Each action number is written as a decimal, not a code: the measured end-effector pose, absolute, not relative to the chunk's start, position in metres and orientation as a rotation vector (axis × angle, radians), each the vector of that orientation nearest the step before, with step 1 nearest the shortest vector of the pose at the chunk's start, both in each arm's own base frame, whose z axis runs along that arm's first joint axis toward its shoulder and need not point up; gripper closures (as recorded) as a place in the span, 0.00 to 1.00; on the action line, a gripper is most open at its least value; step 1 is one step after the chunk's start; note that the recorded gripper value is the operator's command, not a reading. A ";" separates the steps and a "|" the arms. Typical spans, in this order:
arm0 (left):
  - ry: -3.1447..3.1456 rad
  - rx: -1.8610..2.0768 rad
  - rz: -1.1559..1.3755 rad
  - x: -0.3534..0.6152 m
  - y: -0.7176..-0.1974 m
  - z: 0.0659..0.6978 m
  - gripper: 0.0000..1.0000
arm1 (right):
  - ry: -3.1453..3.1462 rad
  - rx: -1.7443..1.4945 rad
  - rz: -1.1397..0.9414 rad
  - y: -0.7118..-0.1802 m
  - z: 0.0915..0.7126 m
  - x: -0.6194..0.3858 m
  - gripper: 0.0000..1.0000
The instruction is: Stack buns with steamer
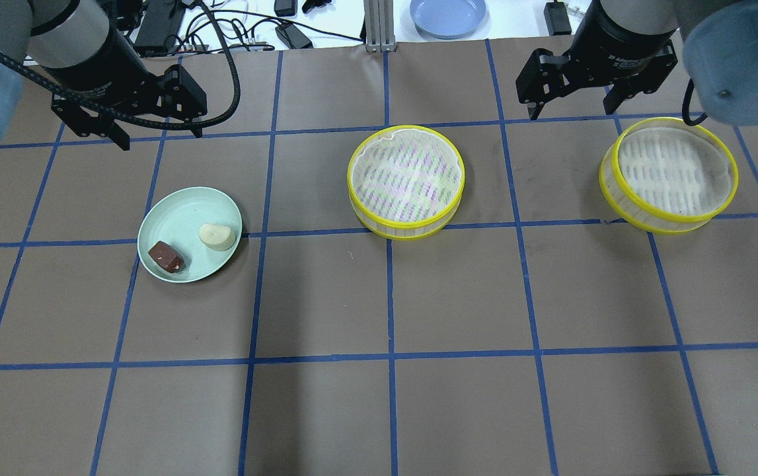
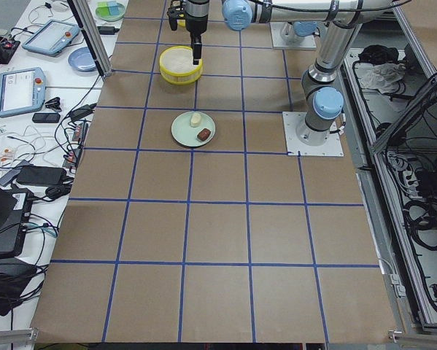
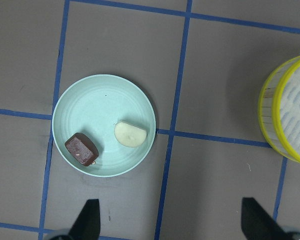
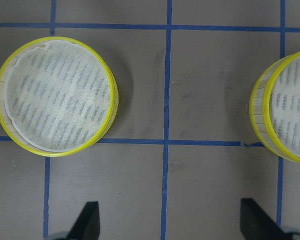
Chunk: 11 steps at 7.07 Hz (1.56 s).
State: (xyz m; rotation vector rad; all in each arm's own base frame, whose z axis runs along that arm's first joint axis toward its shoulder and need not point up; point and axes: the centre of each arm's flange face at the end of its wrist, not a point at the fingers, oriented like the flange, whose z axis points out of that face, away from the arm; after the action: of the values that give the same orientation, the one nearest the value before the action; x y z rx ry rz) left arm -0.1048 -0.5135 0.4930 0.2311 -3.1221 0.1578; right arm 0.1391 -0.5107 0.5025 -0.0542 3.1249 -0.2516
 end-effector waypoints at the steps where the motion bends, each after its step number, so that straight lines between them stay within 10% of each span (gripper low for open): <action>1: -3.122 0.230 0.153 -0.105 -0.513 0.493 0.00 | 3.125 -0.052 -0.250 -0.511 0.502 0.139 0.00; 7: -3.124 0.290 0.081 -0.081 -0.528 0.466 0.00 | 3.140 -0.084 -0.212 -0.520 0.491 0.127 0.00; 11: -3.075 0.406 -0.140 -0.039 -0.549 0.355 0.00 | 3.143 -0.186 -0.098 -0.617 0.365 -0.072 0.00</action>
State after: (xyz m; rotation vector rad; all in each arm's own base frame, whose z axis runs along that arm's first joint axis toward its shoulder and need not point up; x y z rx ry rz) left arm -0.0387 -0.5492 0.3551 0.4056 -3.0751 -0.1399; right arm -0.0723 -0.6166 0.3645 -0.1862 3.1430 -0.0982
